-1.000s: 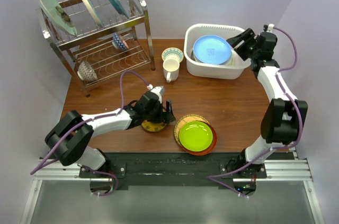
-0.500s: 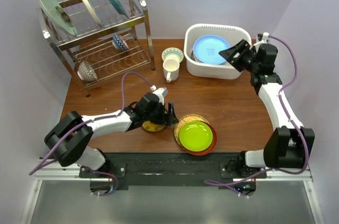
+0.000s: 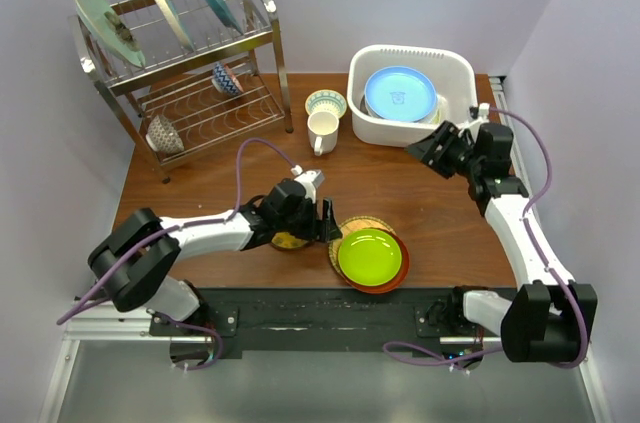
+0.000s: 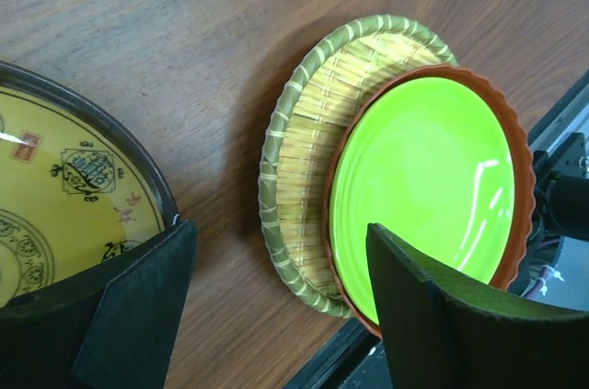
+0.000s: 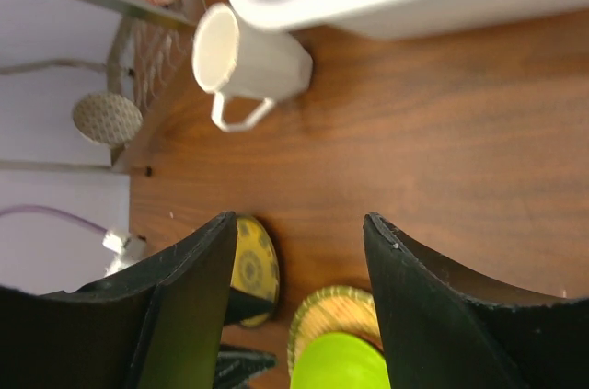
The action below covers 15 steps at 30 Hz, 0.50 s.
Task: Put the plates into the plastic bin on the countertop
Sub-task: Place the plate in the plastic bin.
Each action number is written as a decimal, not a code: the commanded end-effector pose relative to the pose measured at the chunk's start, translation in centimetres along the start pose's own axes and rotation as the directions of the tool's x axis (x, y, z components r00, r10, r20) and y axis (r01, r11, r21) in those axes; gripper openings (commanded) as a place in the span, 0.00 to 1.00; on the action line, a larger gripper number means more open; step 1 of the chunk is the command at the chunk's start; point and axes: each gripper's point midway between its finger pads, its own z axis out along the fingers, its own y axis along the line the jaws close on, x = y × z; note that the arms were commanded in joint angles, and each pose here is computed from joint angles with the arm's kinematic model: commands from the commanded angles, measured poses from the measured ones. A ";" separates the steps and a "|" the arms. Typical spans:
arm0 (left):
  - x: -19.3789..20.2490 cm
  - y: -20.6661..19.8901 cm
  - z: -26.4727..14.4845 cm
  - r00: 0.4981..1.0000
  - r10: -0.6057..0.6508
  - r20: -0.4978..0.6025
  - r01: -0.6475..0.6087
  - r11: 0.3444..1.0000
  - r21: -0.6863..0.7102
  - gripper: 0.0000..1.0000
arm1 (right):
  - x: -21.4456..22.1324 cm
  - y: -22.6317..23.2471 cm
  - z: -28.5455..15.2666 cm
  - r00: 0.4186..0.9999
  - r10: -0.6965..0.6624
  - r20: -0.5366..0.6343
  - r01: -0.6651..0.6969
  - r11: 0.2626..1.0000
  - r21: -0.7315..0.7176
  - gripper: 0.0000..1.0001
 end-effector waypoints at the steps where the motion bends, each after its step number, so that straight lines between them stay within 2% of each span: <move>1: -0.8 -0.5 0.8 0.999 0.017 0.029 -0.017 1.000 0.011 0.78 | 3.2 -1.2 -0.7 0.997 -0.028 -0.076 0.029 1.000 0.006 0.59; 8: -0.6 -1.0 2.2 1.000 0.020 0.004 -0.020 0.999 0.027 0.70 | 6.5 -3.8 -1.5 0.990 -0.025 -0.136 0.033 0.998 0.059 0.55; 15: -0.6 -1.2 2.9 1.000 0.020 -0.007 -0.020 0.999 0.027 0.66 | 11.8 -7.0 -2.1 0.963 0.018 -0.270 0.010 0.995 0.100 0.52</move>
